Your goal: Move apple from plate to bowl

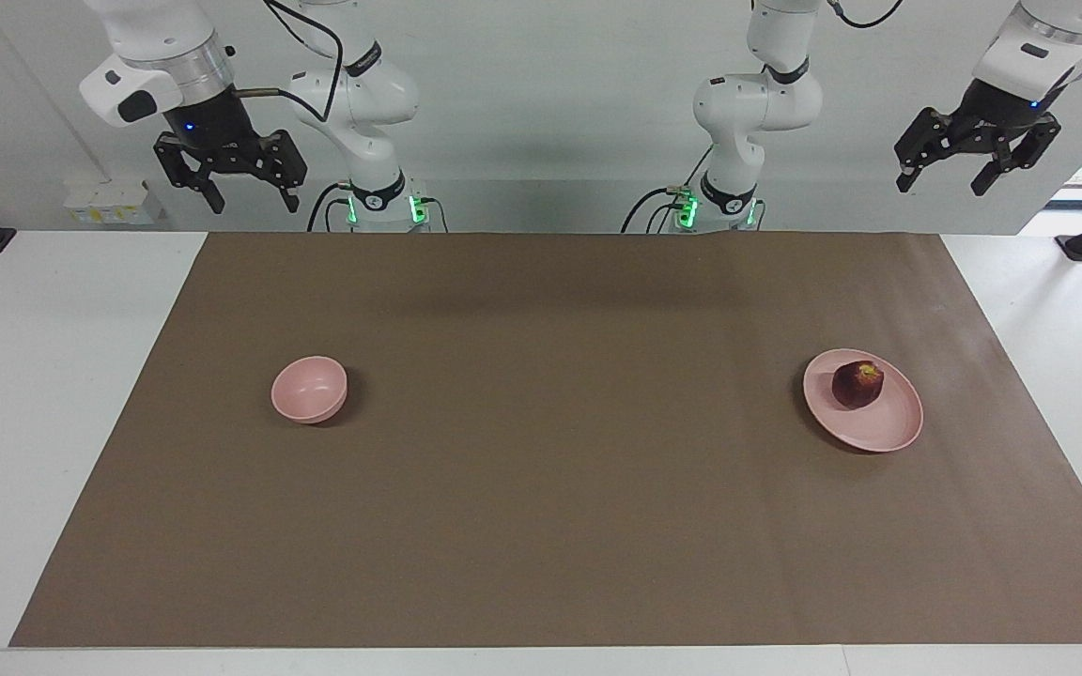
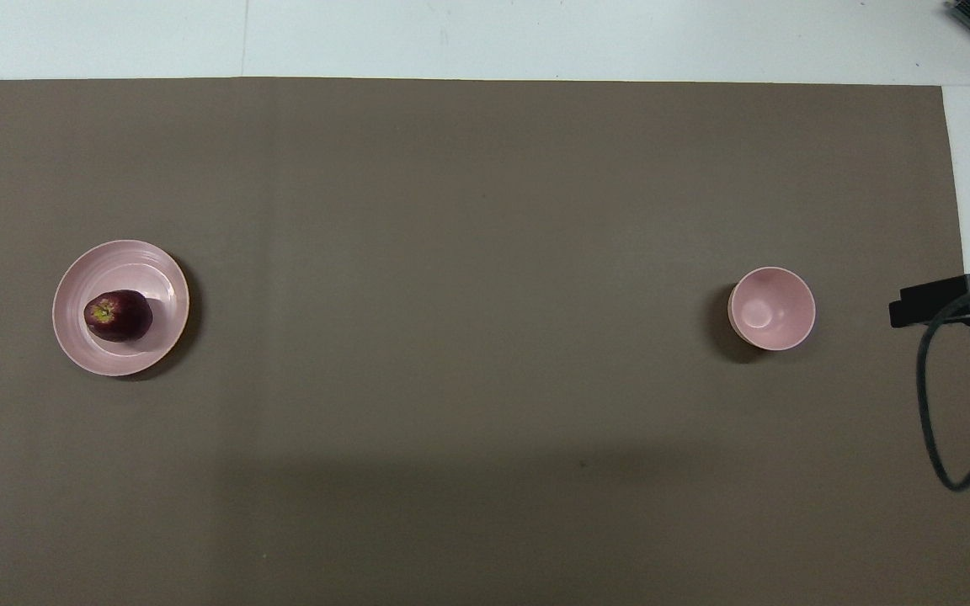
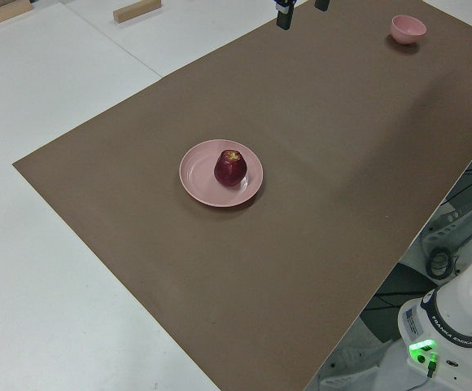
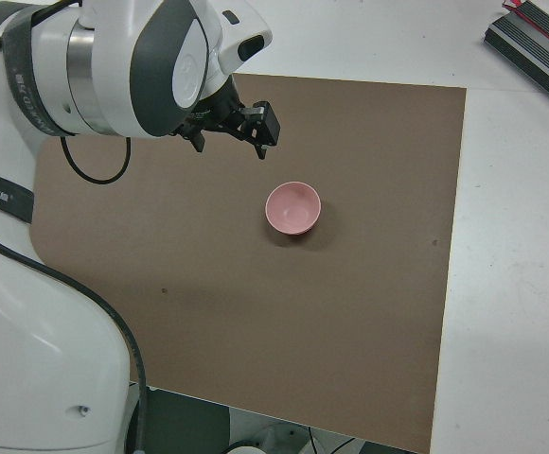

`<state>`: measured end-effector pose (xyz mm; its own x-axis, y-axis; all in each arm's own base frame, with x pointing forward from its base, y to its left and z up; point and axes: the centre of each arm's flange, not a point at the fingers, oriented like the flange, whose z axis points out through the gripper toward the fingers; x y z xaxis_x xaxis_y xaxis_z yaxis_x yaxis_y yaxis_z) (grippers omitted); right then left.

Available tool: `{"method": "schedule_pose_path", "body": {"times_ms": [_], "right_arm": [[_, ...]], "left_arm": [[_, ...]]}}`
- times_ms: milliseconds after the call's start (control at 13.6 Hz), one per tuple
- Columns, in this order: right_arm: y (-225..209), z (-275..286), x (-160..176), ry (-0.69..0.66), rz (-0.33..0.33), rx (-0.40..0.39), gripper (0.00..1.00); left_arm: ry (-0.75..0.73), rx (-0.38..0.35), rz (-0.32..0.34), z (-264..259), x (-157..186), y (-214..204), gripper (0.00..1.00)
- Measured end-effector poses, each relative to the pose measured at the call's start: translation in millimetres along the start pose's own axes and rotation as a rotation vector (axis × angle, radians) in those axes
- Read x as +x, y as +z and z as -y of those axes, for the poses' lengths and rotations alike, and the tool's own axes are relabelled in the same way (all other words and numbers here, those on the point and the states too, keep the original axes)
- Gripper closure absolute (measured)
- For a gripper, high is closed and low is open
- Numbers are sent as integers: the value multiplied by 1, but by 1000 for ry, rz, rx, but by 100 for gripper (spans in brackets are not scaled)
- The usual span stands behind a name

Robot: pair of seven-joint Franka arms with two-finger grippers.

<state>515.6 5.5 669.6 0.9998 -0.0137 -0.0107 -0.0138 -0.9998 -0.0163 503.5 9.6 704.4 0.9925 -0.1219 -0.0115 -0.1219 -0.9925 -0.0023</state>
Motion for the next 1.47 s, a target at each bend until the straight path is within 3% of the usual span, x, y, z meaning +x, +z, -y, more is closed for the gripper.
{"method": "schedule_pose_path", "body": {"times_ms": [811,1032,1253,1474], "right_arm": [[0,0,0,0,0,0,0],[0,0,0,0,1,0,0],[0,0,0,0,1,0,0],[0,0,0,0,1,0,0]], "left_arm": [[-1,3,-6,-1,0,-2,0],[7,9,-49,-3,8,1,0],[11,10,-50,-1,19,30,0],[10,12,-68,4,37,86,0]]}}
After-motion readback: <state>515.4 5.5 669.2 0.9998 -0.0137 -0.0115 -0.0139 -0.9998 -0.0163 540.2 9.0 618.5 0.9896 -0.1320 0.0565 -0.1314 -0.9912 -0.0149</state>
